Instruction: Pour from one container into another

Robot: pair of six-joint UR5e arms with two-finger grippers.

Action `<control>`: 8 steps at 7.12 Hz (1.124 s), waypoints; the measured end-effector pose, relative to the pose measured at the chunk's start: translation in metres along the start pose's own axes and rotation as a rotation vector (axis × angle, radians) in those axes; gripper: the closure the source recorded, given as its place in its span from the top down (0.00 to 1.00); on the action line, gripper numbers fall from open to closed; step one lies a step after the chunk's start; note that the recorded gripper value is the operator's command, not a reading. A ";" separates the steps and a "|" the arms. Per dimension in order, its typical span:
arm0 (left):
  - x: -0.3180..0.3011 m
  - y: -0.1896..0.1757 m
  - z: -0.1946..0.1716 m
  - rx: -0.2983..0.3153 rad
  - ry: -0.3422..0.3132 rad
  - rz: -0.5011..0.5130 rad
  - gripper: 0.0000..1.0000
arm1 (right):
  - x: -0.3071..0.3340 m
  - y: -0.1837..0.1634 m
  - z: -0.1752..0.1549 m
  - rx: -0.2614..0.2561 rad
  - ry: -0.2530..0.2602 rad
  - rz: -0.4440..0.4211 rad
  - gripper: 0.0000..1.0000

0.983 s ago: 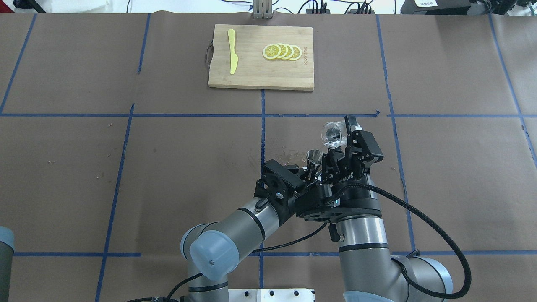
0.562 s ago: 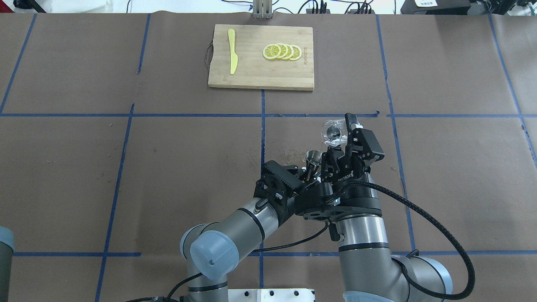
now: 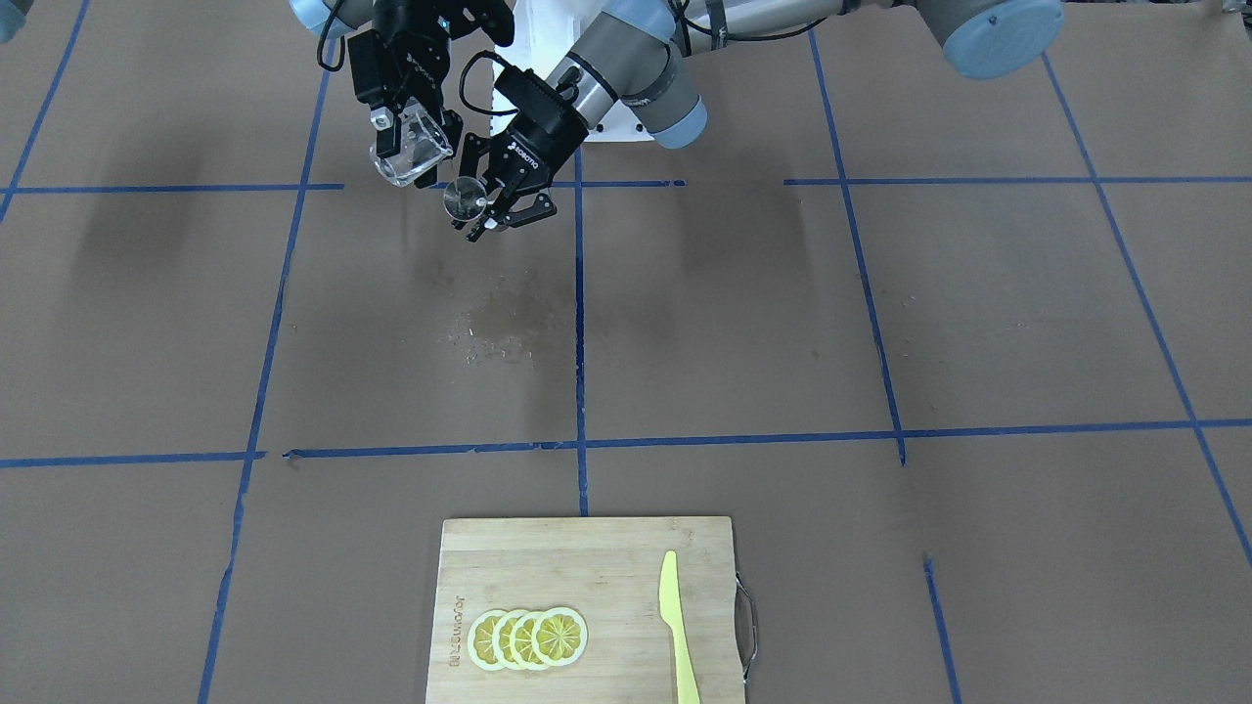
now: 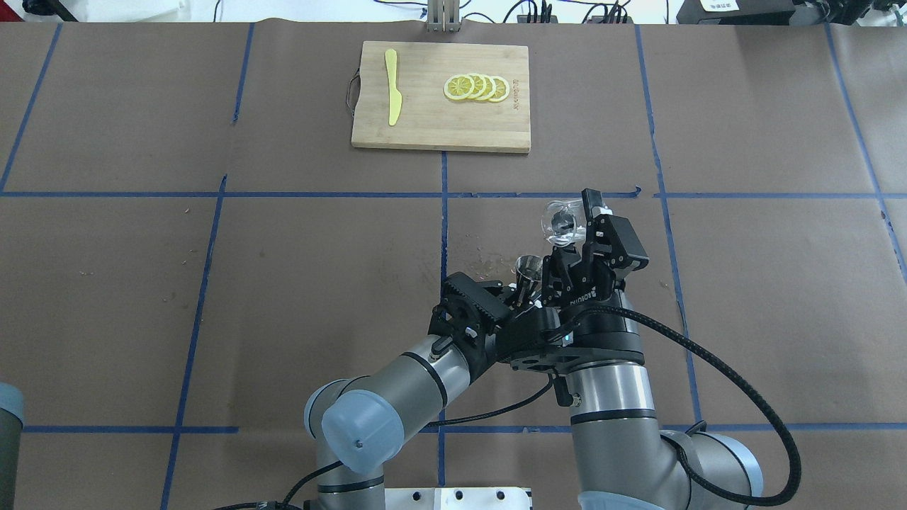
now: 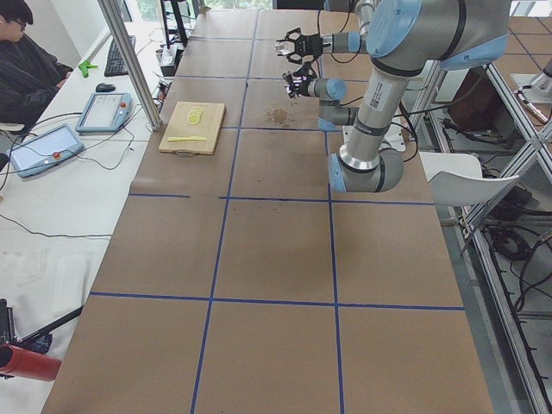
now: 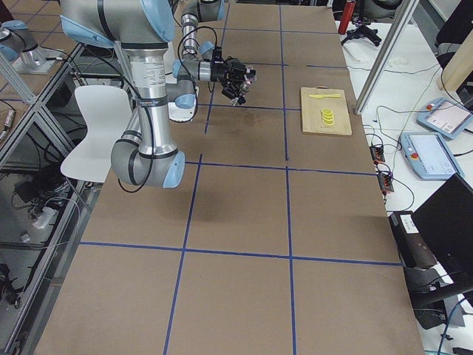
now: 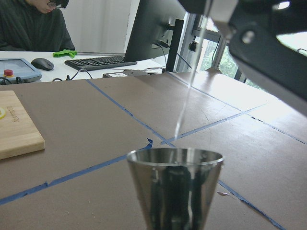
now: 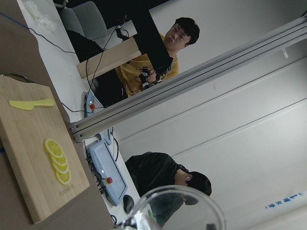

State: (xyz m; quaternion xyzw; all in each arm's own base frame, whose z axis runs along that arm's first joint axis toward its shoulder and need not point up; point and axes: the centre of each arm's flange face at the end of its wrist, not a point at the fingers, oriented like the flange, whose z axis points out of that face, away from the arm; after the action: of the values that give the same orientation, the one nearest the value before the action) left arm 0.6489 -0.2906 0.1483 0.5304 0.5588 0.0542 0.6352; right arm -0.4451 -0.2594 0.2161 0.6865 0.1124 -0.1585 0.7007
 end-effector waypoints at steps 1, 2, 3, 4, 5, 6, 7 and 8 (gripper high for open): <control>0.000 0.001 0.001 -0.002 -0.001 0.001 0.00 | 0.001 0.000 0.000 -0.001 0.007 -0.009 0.00; 0.000 0.002 0.001 -0.004 -0.002 0.002 0.00 | 0.002 -0.001 0.000 -0.001 0.011 -0.012 0.00; 0.000 0.003 0.001 -0.005 -0.002 0.003 0.00 | 0.003 -0.001 0.000 -0.001 0.013 -0.013 0.00; 0.000 0.004 0.002 -0.006 -0.003 0.003 0.00 | 0.003 -0.001 0.000 -0.001 0.014 -0.014 0.00; 0.000 0.004 0.002 -0.006 -0.003 0.003 0.00 | 0.003 -0.001 0.000 -0.001 0.016 -0.017 0.00; 0.000 0.004 0.002 -0.007 -0.003 0.004 0.00 | 0.004 -0.001 0.000 -0.002 0.021 -0.029 0.00; 0.000 0.004 0.002 -0.007 -0.003 0.004 0.00 | 0.004 -0.001 0.000 -0.003 0.026 -0.048 0.00; 0.000 0.004 0.002 -0.007 -0.003 0.004 0.00 | 0.005 -0.002 0.000 -0.003 0.029 -0.059 0.00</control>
State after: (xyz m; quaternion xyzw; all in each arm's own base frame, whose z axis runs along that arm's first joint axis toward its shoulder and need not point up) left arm 0.6530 -0.2901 0.1507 0.5292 0.5565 0.0567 0.6380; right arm -0.4414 -0.2592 0.2130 0.6840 0.1429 -0.1687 0.6951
